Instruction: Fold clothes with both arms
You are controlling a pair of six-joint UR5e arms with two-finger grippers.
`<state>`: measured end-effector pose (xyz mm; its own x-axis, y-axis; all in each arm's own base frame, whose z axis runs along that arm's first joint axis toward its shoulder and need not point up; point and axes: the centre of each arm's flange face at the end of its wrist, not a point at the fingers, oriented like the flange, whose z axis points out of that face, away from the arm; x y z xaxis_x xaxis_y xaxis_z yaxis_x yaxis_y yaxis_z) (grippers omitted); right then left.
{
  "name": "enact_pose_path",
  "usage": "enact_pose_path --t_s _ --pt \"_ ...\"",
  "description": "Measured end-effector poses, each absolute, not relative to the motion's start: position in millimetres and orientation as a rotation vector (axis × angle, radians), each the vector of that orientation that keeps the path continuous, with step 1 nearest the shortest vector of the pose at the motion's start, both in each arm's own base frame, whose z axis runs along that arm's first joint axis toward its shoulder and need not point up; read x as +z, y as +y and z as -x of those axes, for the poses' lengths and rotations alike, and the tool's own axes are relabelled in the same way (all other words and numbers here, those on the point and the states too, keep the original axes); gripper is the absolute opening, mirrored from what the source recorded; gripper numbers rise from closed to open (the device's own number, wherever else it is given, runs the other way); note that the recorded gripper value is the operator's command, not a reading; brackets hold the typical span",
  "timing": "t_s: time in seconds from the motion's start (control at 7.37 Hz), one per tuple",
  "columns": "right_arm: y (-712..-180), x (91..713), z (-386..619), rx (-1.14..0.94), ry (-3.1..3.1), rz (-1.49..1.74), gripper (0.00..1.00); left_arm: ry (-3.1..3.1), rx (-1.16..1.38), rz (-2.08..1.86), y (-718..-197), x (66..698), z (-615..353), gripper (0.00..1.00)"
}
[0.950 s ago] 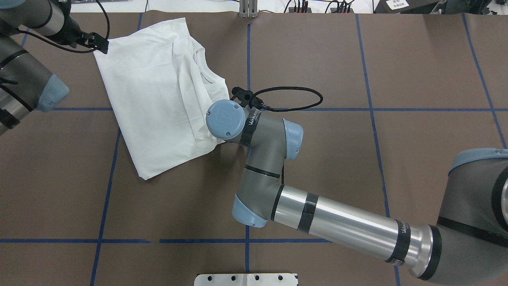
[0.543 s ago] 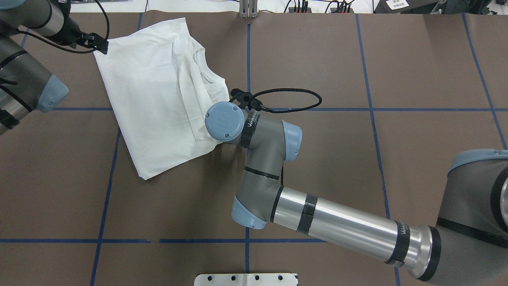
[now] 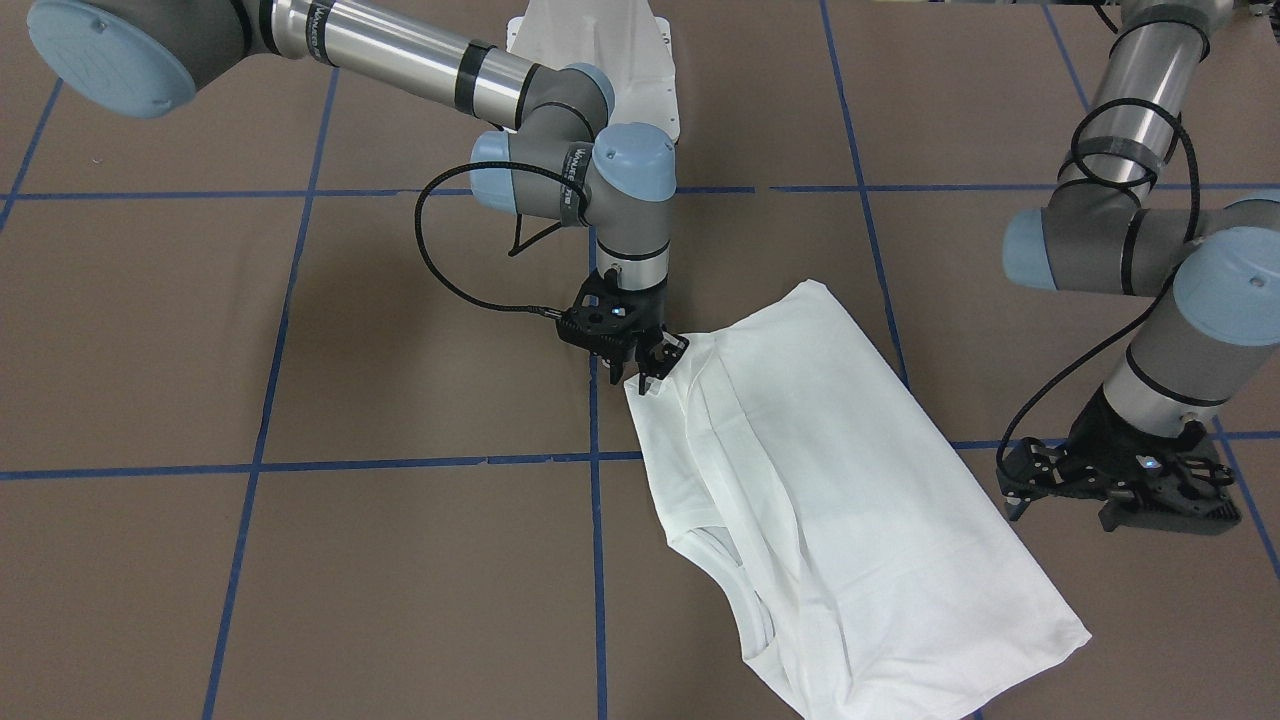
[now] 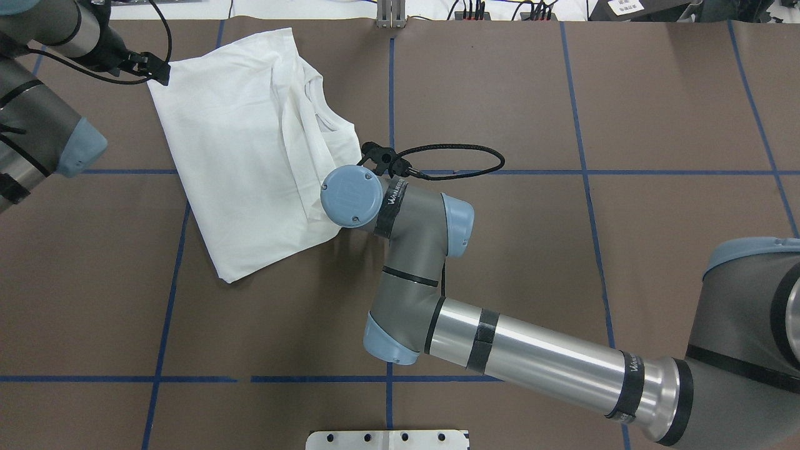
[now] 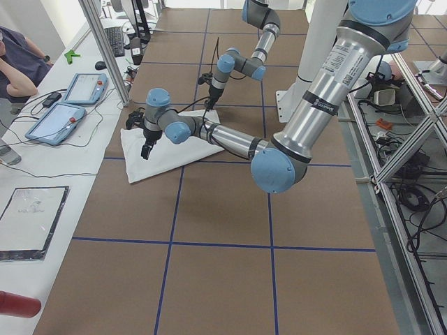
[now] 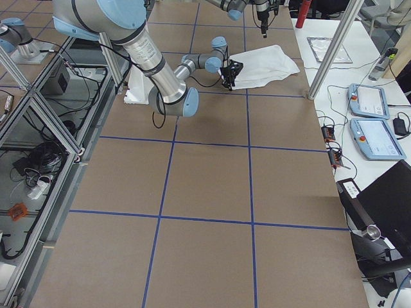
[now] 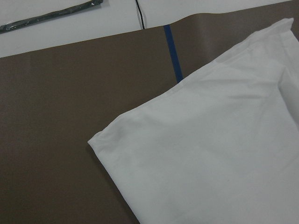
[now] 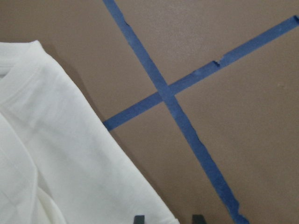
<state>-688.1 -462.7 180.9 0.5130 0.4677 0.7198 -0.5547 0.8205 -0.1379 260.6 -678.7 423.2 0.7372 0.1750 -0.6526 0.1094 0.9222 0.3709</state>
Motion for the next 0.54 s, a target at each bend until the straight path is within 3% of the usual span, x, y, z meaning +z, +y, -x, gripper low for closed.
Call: enact_pose_path --t_s 0.14,0.27,0.54 --pt "-462.2 180.7 688.5 0.617 -0.829 -0.116 0.05 0.747 0.037 -0.405 -678.6 422.9 -260.5 1.0" --pt "-461.6 179.4 688.9 0.618 -0.831 -0.115 0.0 0.747 0.037 -0.406 -678.4 422.6 -260.5 1.0" --pt "-462.1 174.2 688.9 0.621 -0.837 -0.115 0.0 0.748 0.038 -0.408 -678.2 421.6 -260.3 1.0"
